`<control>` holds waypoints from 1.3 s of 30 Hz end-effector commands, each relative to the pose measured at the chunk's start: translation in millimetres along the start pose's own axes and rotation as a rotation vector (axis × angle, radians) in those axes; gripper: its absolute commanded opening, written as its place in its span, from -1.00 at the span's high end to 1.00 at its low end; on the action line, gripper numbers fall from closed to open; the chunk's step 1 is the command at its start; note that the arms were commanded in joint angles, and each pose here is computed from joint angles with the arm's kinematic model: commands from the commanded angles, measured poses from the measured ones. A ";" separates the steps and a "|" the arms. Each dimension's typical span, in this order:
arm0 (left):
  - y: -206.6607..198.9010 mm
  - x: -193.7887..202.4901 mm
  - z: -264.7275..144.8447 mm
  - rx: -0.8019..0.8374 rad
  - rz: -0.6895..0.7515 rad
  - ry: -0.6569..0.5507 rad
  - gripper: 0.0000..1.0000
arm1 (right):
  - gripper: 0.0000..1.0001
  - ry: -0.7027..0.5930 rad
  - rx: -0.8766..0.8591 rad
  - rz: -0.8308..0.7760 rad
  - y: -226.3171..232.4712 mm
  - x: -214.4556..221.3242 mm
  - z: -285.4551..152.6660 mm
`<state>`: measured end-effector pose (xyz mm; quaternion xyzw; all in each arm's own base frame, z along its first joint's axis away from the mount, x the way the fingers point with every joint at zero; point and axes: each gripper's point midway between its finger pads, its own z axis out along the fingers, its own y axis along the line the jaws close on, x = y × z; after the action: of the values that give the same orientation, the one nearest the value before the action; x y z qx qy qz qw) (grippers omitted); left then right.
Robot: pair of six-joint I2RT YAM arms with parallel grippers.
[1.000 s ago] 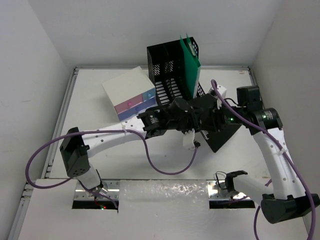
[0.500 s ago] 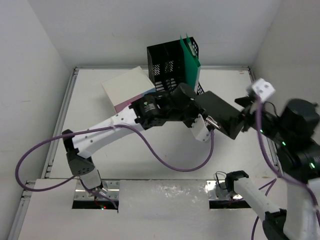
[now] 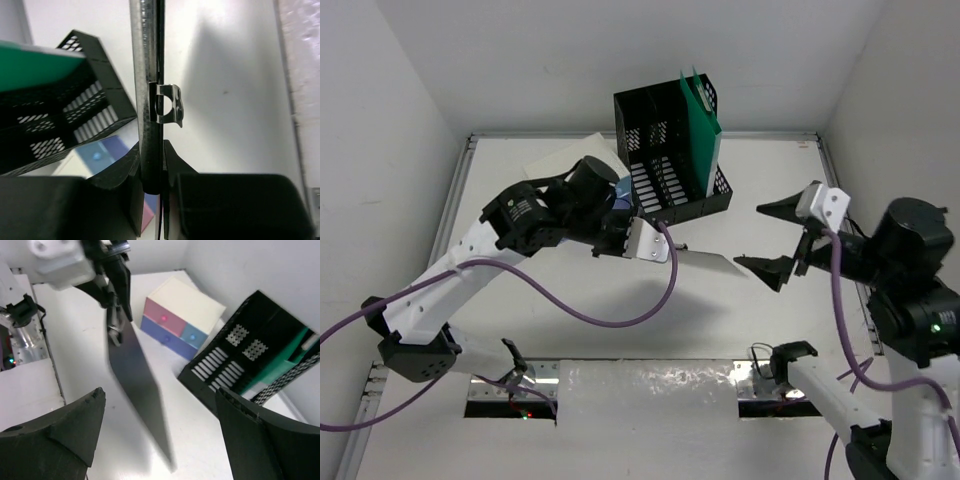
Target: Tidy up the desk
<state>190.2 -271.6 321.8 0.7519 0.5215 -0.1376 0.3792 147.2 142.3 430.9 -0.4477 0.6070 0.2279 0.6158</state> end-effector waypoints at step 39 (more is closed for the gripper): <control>30.5 1.4 -19.8 -0.133 -0.131 -0.111 1.00 | -0.76 0.074 -0.105 -0.024 -35.7 89.5 78.0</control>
<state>218.9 -251.8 318.5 0.6874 0.5871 -0.1487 0.4008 213.4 160.7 321.3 -0.5084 0.6258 0.2415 0.5401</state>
